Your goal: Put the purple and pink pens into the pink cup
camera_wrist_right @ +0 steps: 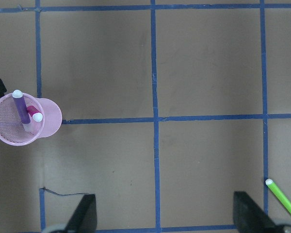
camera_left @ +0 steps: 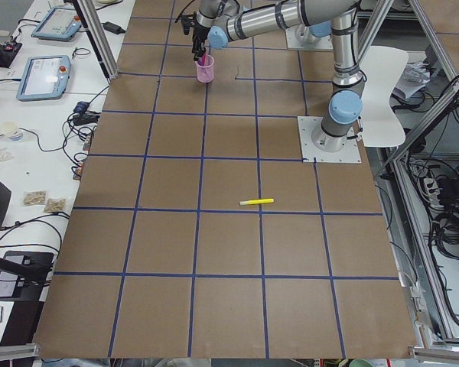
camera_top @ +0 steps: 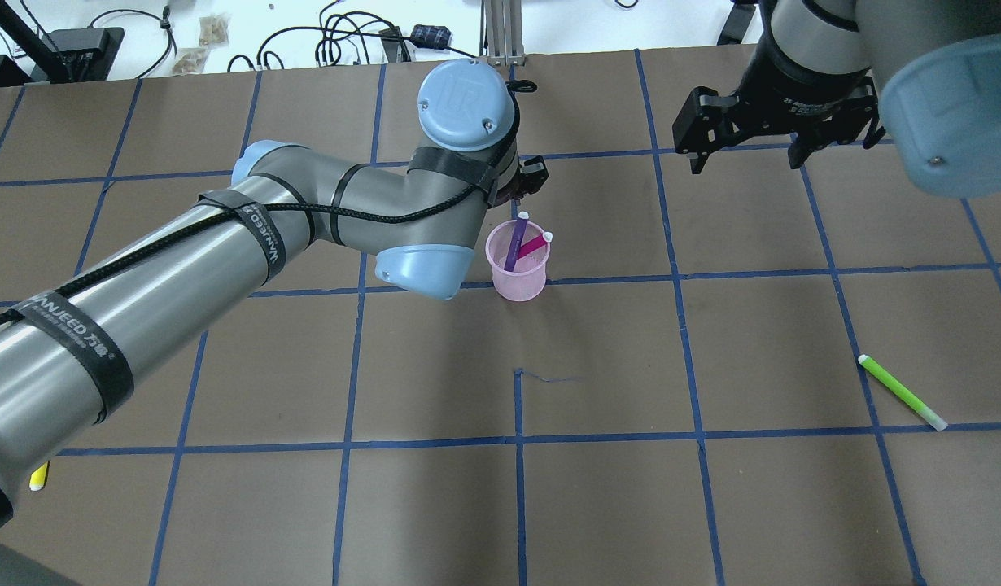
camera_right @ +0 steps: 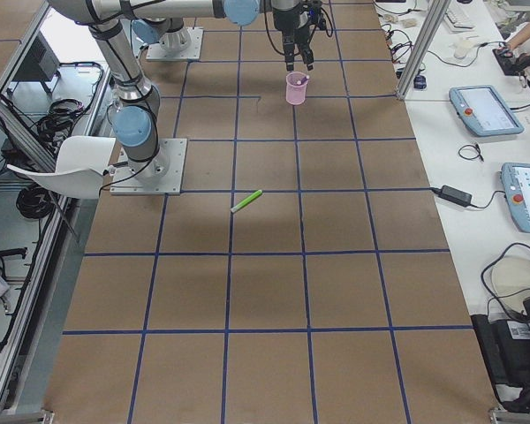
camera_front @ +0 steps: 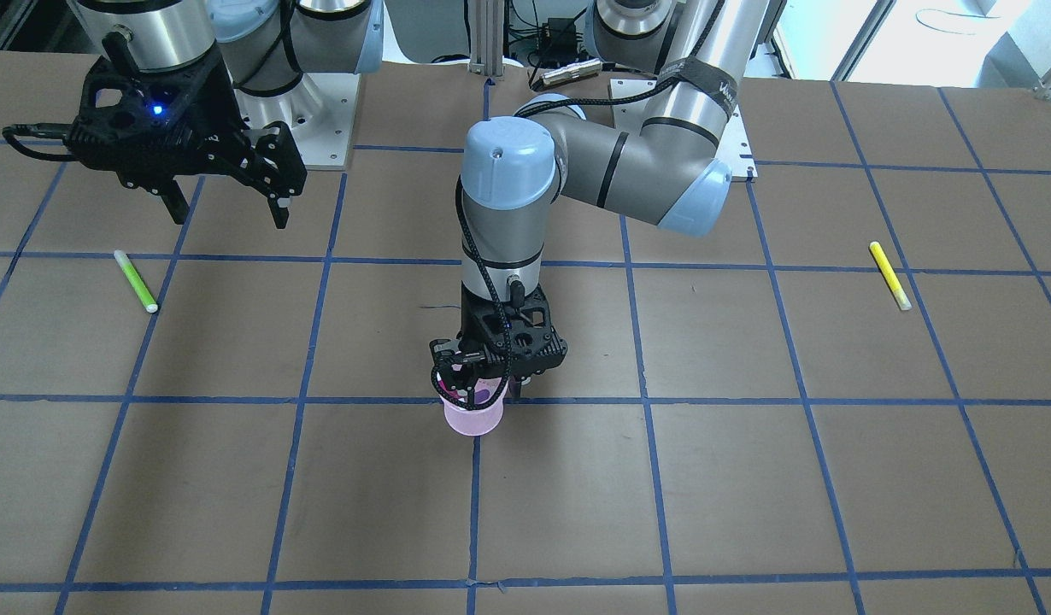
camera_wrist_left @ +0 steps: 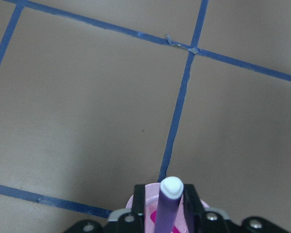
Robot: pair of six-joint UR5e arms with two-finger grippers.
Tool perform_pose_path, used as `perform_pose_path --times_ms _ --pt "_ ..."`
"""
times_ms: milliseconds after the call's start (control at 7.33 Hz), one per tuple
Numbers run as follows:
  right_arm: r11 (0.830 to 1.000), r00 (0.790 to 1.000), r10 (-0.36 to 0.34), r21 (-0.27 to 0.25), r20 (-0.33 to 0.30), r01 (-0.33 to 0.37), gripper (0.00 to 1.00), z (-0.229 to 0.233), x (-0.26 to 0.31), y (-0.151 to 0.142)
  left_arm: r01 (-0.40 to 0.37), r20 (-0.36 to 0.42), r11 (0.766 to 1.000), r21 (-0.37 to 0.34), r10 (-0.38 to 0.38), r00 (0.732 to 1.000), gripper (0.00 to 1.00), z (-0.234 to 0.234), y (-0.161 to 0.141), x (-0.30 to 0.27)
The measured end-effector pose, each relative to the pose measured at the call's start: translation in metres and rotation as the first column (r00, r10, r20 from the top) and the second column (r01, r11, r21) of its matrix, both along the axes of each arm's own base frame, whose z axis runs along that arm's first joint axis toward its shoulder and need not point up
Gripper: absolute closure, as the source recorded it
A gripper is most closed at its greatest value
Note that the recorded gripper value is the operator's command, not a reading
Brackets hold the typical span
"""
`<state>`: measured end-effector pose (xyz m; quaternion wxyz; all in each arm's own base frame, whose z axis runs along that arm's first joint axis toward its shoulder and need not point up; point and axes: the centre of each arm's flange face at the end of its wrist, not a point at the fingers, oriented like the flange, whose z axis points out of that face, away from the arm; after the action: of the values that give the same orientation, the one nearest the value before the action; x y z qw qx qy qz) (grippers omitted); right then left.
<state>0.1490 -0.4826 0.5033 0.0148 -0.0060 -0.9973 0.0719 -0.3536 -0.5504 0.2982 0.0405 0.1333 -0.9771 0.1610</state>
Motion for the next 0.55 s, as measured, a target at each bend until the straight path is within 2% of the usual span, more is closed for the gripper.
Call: perform_pose_path --times_ms 409,545 --pt "1.0 1.0 0.001 0.002 0.007 -0.001 0.0 -0.001 0.001 0.0 -0.005 -0.037 1.0 -0.019 0.005 0.999 0.0 0.021 -0.005 0.009" --pt "1.0 1.0 0.001 0.003 0.009 -0.001 0.0 -0.002 0.001 0.0 -0.021 -0.06 1.0 0.014 0.022 0.998 0.0 0.03 -0.012 0.024"
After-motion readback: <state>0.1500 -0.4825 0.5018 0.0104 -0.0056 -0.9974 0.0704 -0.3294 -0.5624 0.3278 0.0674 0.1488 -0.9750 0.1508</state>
